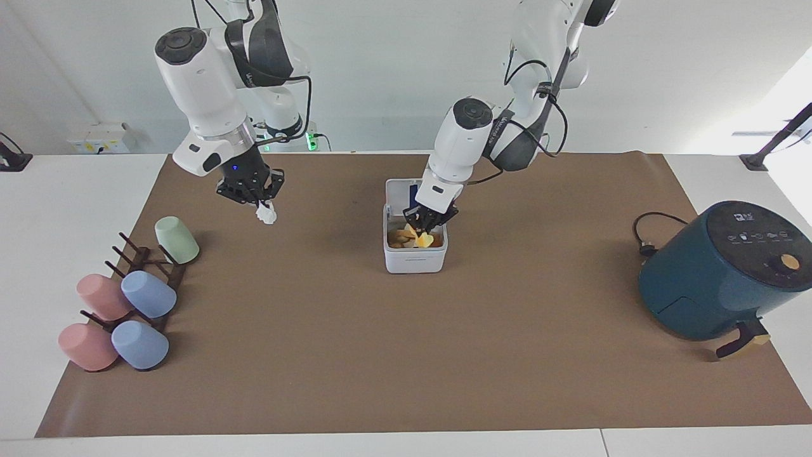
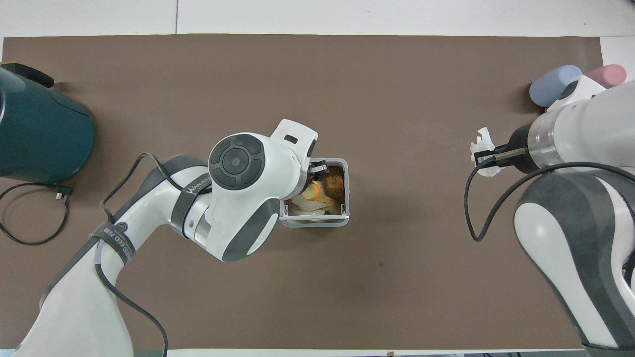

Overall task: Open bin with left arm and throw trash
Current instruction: 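Carry the paper over the bin with the right gripper while the left gripper withdraws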

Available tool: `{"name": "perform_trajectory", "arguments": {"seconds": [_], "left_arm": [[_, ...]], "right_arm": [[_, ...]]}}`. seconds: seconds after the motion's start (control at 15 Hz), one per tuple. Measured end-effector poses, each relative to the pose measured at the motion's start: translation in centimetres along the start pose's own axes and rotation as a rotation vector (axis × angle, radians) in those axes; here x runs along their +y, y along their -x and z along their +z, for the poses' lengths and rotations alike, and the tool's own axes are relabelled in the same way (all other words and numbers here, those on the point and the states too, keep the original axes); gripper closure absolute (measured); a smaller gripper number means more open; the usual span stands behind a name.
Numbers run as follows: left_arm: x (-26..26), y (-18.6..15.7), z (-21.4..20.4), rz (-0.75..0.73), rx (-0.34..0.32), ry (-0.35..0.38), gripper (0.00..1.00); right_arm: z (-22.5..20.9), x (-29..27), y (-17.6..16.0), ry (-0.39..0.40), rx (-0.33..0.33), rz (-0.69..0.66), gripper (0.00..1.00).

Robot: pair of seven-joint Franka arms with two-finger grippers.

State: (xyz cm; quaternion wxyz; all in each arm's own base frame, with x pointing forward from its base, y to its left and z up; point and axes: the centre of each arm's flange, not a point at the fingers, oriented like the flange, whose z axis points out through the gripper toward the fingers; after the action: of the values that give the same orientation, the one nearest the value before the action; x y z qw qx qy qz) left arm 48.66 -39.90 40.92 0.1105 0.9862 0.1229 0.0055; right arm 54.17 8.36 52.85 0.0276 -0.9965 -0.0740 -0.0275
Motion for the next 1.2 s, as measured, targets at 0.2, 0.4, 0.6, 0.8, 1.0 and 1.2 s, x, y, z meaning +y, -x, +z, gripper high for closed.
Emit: {"name": "perform_trajectory", "arguments": {"seconds": [0.2,0.4,0.6,0.8,1.0,1.2], "left_arm": [[0.0,0.0,0.0,0.0,0.0,0.0,0.44],[0.0,0.0,0.0,-0.001,0.0,0.001,0.11],[-0.2,-0.4,-0.5,-0.011,0.005,0.006,0.0],[-2.8,-4.9,-4.2,-0.081,0.026,-0.001,0.0],[-6.9,-10.3,-9.9,-0.133,0.058,-0.003,0.0],[-12.9,-14.4,-13.6,-0.09,0.053,-0.042,0.0]], "right_arm": [[0.1,-2.0,0.0,0.0,-0.001,0.043,0.96],[0.2,-6.8,0.4,-0.005,0.001,0.091,0.96],[0.3,-11.7,0.8,-0.018,0.026,0.126,0.96],[1.1,-15.0,0.8,-0.035,0.045,0.144,0.96],[2.2,-17.9,0.4,-0.094,0.061,0.192,0.96],[3.5,-19.6,-0.7,-0.186,0.093,0.225,0.96]]}}
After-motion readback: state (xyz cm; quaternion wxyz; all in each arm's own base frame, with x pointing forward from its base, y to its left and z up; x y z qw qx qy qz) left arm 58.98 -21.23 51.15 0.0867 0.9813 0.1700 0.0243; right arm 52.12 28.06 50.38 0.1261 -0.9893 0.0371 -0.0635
